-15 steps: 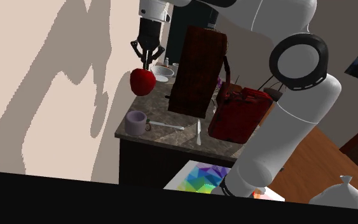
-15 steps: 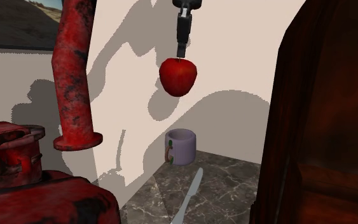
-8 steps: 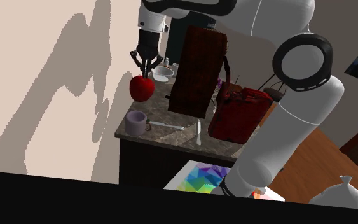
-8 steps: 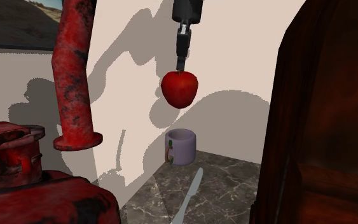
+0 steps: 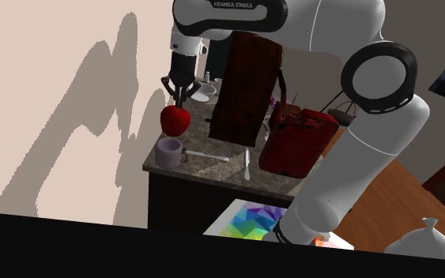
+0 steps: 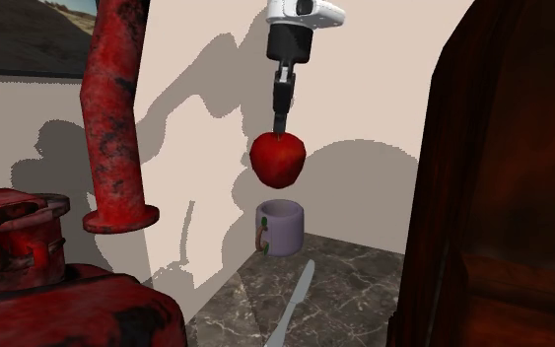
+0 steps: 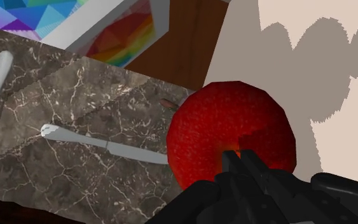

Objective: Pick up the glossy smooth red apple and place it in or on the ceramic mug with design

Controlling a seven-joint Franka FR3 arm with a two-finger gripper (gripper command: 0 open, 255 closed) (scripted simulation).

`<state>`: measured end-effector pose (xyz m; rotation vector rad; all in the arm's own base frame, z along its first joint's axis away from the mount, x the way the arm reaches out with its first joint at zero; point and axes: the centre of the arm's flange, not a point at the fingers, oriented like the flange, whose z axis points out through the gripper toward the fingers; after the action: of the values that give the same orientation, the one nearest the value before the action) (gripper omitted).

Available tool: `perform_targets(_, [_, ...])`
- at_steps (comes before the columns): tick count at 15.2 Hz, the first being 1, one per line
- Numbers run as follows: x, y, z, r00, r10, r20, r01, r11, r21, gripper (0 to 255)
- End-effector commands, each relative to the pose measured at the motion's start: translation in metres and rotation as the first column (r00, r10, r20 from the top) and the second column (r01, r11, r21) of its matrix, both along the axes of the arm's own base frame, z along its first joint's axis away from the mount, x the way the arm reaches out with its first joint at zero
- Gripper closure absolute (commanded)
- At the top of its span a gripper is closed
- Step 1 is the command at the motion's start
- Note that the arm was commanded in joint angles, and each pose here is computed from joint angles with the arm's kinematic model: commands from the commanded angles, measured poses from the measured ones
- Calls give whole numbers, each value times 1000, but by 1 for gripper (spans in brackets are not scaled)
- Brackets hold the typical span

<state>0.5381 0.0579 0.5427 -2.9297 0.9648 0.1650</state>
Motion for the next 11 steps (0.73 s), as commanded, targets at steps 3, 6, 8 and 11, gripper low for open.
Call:
perform_targets(3, [1,0,-21,1000,0,1,0,1000,0,255])
perform_targets(6, [1,0,-37,1000,0,1,0,1000,0,255])
perform_targets(8, [1,0,-47,1000,0,1,0,1000,0,255])
perform_targets(11, [1,0,-48,1000,0,1,0,1000,0,255])
